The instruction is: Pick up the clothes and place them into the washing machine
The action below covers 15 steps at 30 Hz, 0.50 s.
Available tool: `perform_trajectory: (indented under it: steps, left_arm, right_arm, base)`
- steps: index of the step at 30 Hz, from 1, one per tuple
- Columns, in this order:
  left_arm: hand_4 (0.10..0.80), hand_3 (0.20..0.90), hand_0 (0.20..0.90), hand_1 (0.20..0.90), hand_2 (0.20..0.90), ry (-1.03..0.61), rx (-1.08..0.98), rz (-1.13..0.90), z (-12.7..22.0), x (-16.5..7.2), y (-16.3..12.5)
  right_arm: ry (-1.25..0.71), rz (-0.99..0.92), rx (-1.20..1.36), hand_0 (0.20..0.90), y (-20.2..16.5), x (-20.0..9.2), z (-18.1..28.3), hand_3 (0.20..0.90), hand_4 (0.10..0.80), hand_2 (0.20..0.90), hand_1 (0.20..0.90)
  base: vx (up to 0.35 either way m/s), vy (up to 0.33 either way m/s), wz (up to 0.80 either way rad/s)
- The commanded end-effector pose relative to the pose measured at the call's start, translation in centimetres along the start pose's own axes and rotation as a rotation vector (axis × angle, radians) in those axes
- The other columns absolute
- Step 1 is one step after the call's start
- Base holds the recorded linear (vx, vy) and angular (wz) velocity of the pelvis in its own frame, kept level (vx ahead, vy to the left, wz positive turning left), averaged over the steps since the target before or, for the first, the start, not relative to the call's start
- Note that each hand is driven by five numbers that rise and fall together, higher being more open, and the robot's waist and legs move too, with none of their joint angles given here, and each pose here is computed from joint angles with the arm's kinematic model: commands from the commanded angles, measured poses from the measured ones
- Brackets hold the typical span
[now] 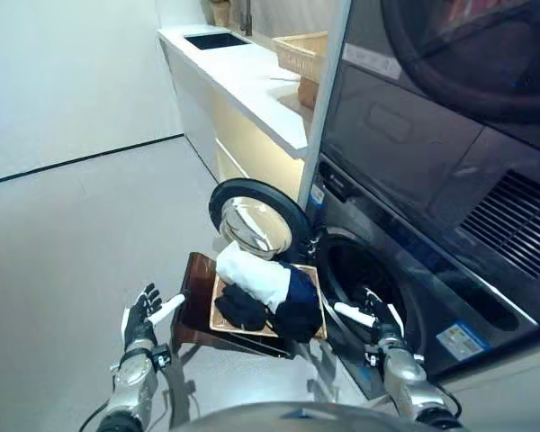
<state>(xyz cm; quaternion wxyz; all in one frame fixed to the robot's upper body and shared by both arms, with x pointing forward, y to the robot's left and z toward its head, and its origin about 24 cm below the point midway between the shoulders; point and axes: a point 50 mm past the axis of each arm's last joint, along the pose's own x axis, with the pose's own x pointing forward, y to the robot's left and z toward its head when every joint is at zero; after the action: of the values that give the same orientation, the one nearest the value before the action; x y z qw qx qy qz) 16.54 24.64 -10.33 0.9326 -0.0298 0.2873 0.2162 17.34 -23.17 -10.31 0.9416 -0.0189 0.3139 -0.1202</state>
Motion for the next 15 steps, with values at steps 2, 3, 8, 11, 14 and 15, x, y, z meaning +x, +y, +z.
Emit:
perform_trajectory:
  steps: [2,3,8,11,14,15]
  left_arm:
    - [0.800,0.900,0.900,0.900,0.900,-0.207,0.015,0.003,5.10,1.83,-0.48]
    - [0.800,0.900,0.900,0.900,0.900,-0.210,0.016,0.006,5.15,1.84,-0.50]
    - [0.800,0.900,0.900,0.900,0.900,-0.203,0.041,0.016,4.97,1.85,-0.47]
    - [0.800,0.900,0.900,0.900,0.900,-0.203,0.048,0.008,4.95,1.80,-0.58]
    - [0.800,0.900,0.900,0.900,0.900,-0.199,0.032,0.004,4.85,1.78,-0.48]
    - [0.800,0.900,0.900,0.900,0.900,-0.193,0.020,0.007,4.74,1.79,-0.37]
  right_arm:
    - [-0.221,0.008,0.014,0.900,0.76,1.24,5.16,0.900,0.800,0.900,0.900]
    - [-0.219,0.008,0.013,0.900,0.77,1.25,5.10,0.900,0.800,0.900,0.900]
    - [-0.216,0.009,0.011,0.900,0.93,1.17,4.93,0.900,0.800,0.900,0.900]
    - [-0.212,0.007,0.007,0.900,0.87,1.18,4.84,0.900,0.800,0.900,0.900]
    - [-0.209,0.006,0.011,0.900,0.78,1.20,4.80,0.900,0.800,0.900,0.900]
    - [-0.209,0.004,0.012,0.900,0.68,1.23,4.83,0.900,0.800,0.900,0.900]
  base:
    - [0.000,0.000,0.00]
    - [0.000,0.000,0.00]
    - [0.000,0.000,0.00]
    - [0.000,0.000,0.00]
    - [0.000,0.000,0.00]
    - [0.000,0.000,0.00]
